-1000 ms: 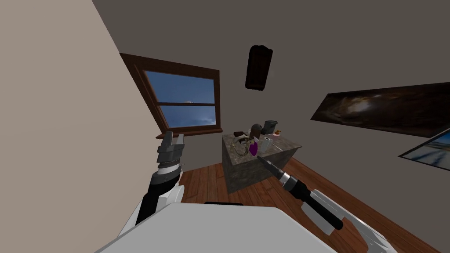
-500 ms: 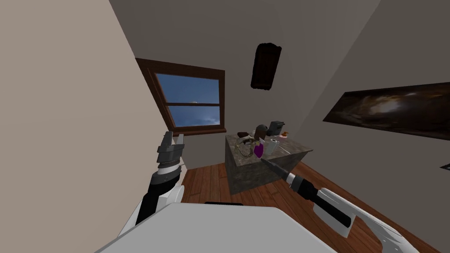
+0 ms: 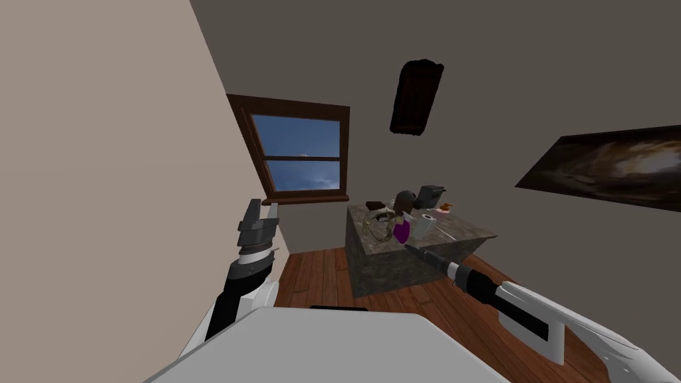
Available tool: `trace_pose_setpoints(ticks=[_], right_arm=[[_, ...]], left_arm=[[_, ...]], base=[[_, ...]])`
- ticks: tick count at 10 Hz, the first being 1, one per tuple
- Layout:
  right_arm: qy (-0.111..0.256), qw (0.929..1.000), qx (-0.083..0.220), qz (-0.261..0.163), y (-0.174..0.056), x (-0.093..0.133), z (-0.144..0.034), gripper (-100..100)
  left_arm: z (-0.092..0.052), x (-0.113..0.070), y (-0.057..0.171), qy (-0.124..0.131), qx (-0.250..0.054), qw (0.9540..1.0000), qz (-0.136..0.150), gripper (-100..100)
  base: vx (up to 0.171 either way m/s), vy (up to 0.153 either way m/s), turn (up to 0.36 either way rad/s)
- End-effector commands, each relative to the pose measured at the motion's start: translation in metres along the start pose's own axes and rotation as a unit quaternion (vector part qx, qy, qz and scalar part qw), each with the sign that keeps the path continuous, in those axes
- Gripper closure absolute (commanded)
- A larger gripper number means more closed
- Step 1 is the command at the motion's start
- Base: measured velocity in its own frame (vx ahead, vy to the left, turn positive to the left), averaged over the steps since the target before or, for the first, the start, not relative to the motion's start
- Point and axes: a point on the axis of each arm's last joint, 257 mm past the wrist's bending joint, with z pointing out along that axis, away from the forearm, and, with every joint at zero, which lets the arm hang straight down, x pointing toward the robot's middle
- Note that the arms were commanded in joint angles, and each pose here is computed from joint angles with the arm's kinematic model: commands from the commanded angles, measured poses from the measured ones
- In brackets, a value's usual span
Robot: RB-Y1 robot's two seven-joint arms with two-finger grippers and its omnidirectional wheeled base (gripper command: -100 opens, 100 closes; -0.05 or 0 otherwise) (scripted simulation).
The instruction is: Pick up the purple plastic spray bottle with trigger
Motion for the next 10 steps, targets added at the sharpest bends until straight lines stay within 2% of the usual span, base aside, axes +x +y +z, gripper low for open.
trace_pose_setpoints(ticks=[1,2,3,5,6,10], right_arm=[[0.011,0.9997,0.015,-0.014,-0.011,-0.003,-0.004,-100],[0.022,0.9986,0.038,-0.029,-0.029,-0.007,-0.010,-100],[0.023,0.9986,0.038,-0.031,-0.029,-0.008,-0.011,-100],[0.041,0.9944,0.079,-0.057,-0.062,-0.017,-0.025,-100],[0.043,0.9939,0.080,-0.062,-0.063,-0.019,-0.025,-100],[0.071,0.9803,0.144,-0.115,-0.110,-0.048,-0.052,-100]], left_arm=[[0.000,0.000,0.000,0.000,0.000,1.0000,0.000,0],[0.000,0.000,0.000,0.000,0.000,1.0000,0.000,0],[0.000,0.000,0.000,0.000,0.000,1.0000,0.000,0],[0.000,0.000,0.000,0.000,0.000,1.0000,0.000,0],[0.000,0.000,0.000,0.000,0.000,1.0000,0.000,0],[0.000,0.000,0.000,0.000,0.000,1.0000,0.000,0]], base=[[0.018,0.045,0.067],[0.019,0.040,0.083],[0.017,0.031,0.058],[0.022,0.047,0.138],[0.026,0.043,0.048],[0.028,0.048,0.112]])
